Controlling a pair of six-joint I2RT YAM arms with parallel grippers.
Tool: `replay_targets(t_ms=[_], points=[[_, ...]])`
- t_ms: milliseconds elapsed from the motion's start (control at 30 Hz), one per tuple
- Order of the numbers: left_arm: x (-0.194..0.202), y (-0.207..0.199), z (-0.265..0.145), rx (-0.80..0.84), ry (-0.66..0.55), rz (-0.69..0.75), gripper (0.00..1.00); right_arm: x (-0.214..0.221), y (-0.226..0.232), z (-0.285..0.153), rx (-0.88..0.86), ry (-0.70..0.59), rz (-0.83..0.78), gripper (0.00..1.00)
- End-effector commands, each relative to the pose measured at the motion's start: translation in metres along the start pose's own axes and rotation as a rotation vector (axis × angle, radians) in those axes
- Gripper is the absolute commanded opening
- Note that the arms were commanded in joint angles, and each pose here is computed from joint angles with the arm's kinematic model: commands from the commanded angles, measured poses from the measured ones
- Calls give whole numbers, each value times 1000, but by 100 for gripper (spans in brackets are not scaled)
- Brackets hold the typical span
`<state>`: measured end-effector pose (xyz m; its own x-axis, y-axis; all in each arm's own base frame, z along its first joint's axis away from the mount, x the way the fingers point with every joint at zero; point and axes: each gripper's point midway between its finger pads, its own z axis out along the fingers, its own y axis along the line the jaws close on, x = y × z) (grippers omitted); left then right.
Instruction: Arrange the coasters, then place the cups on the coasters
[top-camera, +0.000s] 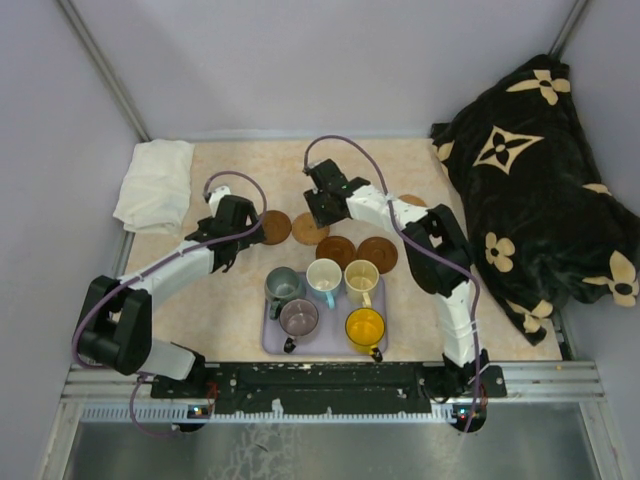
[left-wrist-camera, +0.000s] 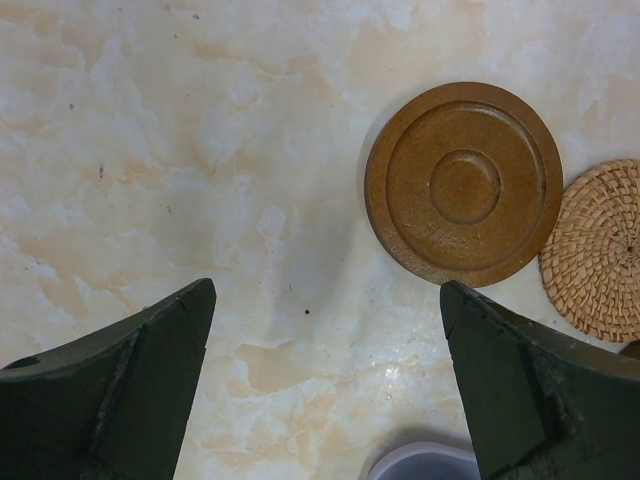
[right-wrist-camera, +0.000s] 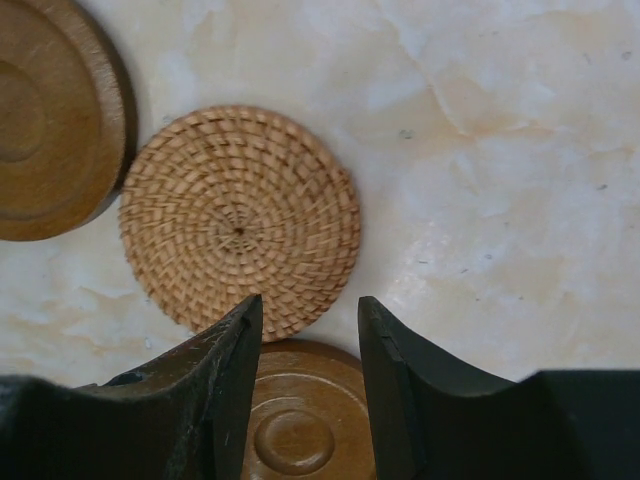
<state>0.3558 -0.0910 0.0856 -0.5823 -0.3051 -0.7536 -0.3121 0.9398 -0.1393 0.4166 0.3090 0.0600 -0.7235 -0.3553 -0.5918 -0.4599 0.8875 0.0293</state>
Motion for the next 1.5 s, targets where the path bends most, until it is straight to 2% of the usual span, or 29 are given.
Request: replay_targets(t_ms=[0, 267, 600, 967, 1300, 1467], points=[[1, 2, 3, -7, 4, -21, 99, -30, 33, -10, -79, -80, -47, 44], [0, 3, 2, -9, -1, -22, 99, -27, 59, 3, -140, -54, -79, 44], [-2, 3, 3, -12, -2, -16, 99, 4, 57, 25, -107, 57, -77, 44], [-5, 5, 2, -19, -9, -21, 99, 37, -21, 39, 164, 172, 53, 44], [-3, 2, 4, -4, 4, -20, 99, 32, -111, 29, 310, 153, 212, 44], [-1, 1, 5, -2, 7, -15, 99, 34, -137, 19, 345, 134, 259, 44]])
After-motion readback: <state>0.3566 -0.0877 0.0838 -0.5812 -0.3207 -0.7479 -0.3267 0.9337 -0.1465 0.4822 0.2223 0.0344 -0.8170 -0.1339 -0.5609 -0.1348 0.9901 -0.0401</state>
